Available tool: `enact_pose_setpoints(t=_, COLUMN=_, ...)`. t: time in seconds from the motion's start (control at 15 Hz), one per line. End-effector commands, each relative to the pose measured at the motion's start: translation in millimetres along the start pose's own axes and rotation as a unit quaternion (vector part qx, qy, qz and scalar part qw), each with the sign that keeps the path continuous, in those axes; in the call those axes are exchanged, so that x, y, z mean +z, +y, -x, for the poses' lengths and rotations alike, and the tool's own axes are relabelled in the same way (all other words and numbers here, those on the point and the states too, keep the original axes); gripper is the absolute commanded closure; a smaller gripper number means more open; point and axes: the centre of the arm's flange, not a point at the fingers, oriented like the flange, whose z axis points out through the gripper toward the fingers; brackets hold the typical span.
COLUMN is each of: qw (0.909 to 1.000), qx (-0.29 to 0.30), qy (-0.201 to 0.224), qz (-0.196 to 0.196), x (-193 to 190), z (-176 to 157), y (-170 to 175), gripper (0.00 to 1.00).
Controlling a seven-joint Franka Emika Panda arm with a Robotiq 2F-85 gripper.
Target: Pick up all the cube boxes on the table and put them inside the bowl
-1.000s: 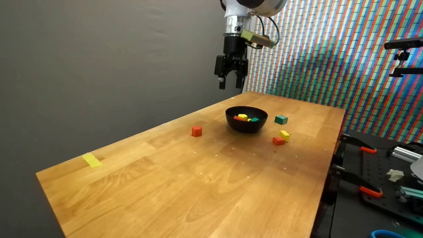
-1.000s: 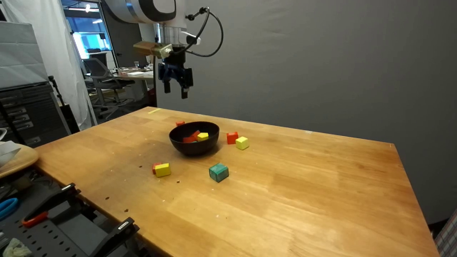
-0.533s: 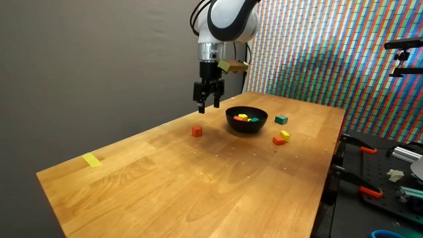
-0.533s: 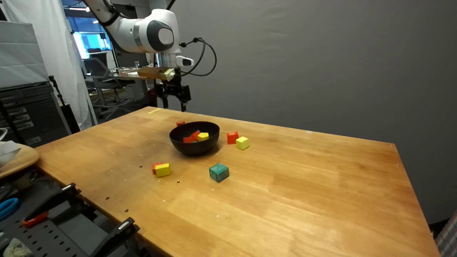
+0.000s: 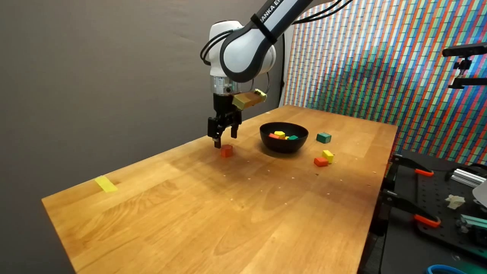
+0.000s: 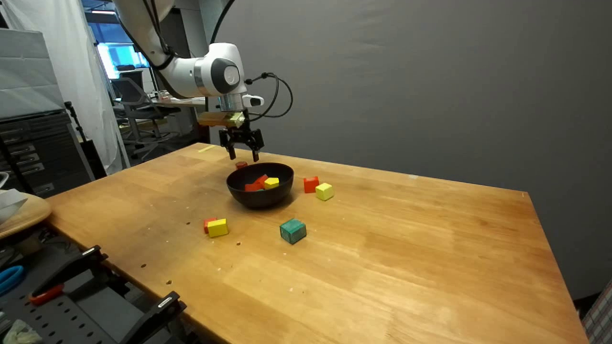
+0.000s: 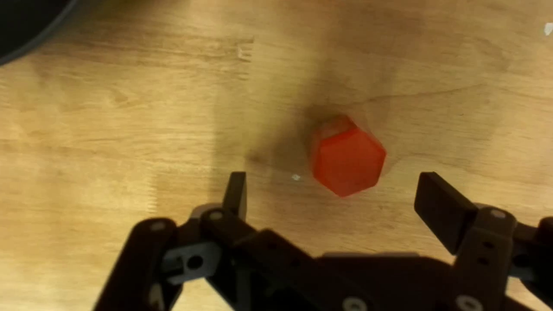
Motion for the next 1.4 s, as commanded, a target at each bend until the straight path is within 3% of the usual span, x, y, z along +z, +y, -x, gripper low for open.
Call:
enact_pose_setpoints(t=0.0, qw=0.9997, qx=0.002, qy=0.013, qz=0.021, x=12, z=-26, y=-3, gripper=0.00)
enact_pose_setpoints(t=0.4, qw=1.0000, qx=-0.001, qy=0.003, qz=0.008, x=18, z=-10, y=-4, gripper=0.00)
enact_pose_setpoints(t=0.47, qw=1.0000, qx=0.000, qy=0.001, qz=0.008, x=19, z=-7, y=-4, gripper=0.21)
enact_pose_setpoints(t=1.0, qw=1.0000, qx=0.001, qy=0.001, qz=0.005, x=15, z=1, y=-9, gripper=0.80)
enact_pose_setpoints(t=1.07, qw=1.0000, qx=0.001, qy=0.003, qz=0.006, x=13, z=2, y=-8, gripper=0.85)
enact_pose_setpoints(t=1.33, qw=0.9999, qx=0.013, qy=-0.008, qz=0.003, x=-23, z=18, y=0, gripper=0.85)
